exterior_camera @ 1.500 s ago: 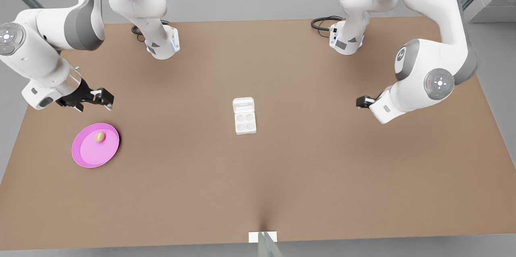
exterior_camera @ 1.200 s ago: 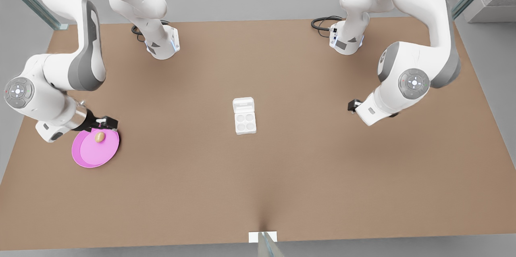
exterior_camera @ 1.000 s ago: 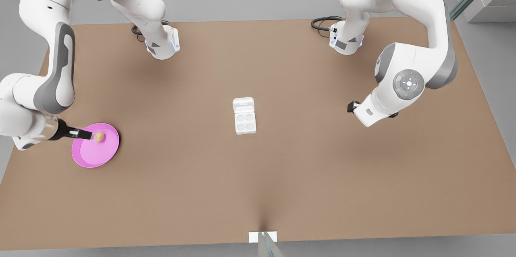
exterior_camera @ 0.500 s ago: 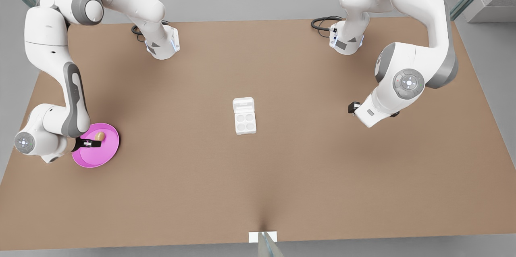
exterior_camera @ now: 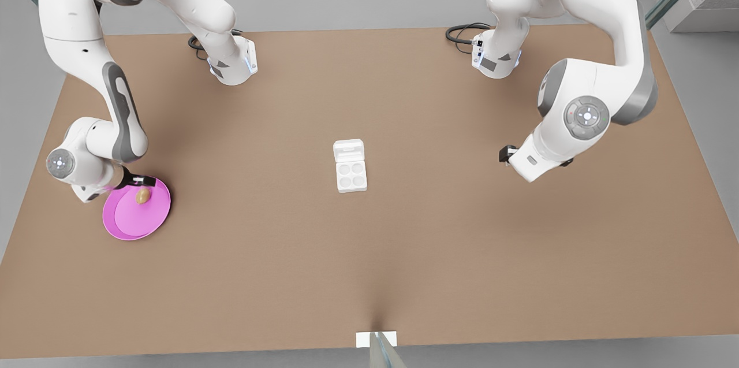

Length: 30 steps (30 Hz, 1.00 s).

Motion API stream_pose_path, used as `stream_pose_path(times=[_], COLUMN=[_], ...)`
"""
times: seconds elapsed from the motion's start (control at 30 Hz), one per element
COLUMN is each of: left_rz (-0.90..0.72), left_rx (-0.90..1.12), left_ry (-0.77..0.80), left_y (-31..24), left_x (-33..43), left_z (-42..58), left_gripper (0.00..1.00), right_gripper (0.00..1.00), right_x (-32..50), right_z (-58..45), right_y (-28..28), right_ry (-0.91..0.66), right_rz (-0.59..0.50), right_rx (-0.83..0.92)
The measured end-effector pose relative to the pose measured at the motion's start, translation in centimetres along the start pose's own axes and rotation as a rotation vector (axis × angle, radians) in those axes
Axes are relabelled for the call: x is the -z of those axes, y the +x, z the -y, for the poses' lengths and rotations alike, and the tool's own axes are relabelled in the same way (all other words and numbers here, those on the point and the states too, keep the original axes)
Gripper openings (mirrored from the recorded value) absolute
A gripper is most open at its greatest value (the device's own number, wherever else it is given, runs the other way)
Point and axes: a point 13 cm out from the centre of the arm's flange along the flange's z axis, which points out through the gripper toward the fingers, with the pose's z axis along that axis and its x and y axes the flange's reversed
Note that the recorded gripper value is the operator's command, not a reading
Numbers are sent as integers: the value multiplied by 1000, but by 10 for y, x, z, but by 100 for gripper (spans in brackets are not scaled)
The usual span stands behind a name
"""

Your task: Pack egg into the box and close the box lid

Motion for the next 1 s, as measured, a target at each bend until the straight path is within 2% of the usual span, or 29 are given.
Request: stream_pose_path(times=[0.4,0.87,0.9,0.93,1.0], left_rz=[6,61,60,57,58], left_rx=[-3,-10,-8,-9,-11], left_ry=[7,8,8,8,9], left_y=[0,-2,-3,-5,-7], left_x=[2,30,29,26,24], left_z=[6,11,10,11,12], left_gripper=[100,100,100,100,100], right_gripper=[100,100,97,81,76], right_x=[-18,-49,-50,-52,-54], right_z=[25,19,19,18,18], right_y=[-24,-36,-36,-37,-37], right_ry=[34,11,9,8,6], right_rz=[154,178,179,180,182], right_rx=[27,43,43,44,43])
